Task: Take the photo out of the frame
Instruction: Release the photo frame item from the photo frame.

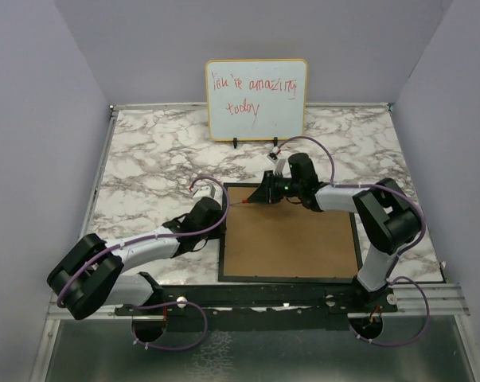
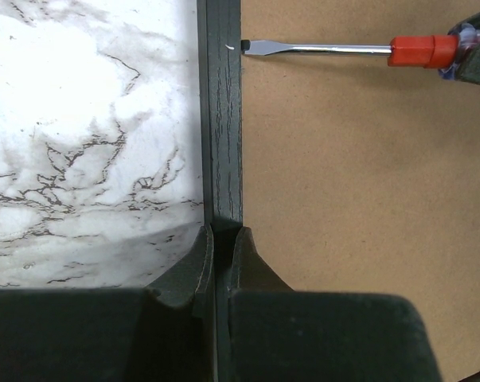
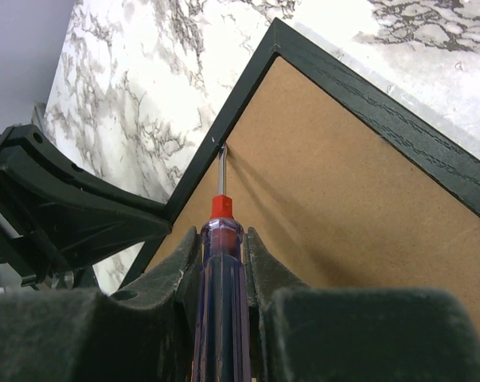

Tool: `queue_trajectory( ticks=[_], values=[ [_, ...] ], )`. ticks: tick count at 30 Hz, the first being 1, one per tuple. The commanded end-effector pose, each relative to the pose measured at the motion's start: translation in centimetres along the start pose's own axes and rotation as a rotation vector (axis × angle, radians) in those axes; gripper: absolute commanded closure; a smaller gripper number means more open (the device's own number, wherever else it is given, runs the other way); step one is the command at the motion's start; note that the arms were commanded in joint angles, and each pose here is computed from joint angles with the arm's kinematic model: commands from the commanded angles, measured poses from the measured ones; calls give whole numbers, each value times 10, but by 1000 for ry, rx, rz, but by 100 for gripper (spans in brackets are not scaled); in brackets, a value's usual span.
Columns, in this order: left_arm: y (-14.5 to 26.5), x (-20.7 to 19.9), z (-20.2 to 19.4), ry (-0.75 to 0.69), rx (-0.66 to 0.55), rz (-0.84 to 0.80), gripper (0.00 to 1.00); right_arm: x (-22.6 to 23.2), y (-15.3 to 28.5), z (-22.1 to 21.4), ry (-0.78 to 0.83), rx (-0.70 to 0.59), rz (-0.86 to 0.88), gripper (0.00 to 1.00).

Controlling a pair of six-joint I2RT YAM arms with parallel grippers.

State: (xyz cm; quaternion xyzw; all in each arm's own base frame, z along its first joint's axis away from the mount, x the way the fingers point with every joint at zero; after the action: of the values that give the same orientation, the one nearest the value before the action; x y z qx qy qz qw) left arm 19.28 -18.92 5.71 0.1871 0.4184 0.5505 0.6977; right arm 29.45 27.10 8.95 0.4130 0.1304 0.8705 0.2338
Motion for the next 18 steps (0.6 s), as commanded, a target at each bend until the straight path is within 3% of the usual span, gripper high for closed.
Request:
queue_trajectory(
  ticks=[1,18],
  values=[
    [7,55,-53,-93,223,216,100,-16,-14,0,35,11,-72,99],
    [5,51,-54,-114,222,166,100,8,-36,37,285,243,-243,99]
  ],
)
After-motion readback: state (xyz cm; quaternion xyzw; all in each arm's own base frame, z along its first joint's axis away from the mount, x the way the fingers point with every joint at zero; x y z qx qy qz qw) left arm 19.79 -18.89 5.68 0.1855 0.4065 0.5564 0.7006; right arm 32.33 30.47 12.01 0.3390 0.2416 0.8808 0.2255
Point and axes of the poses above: each gripper's point midway between its finger pads, its own y axis back along the fingers, its own x axis along the line the jaws close on, z = x × y, the point moved 5 cm from there along y, back along the fingers
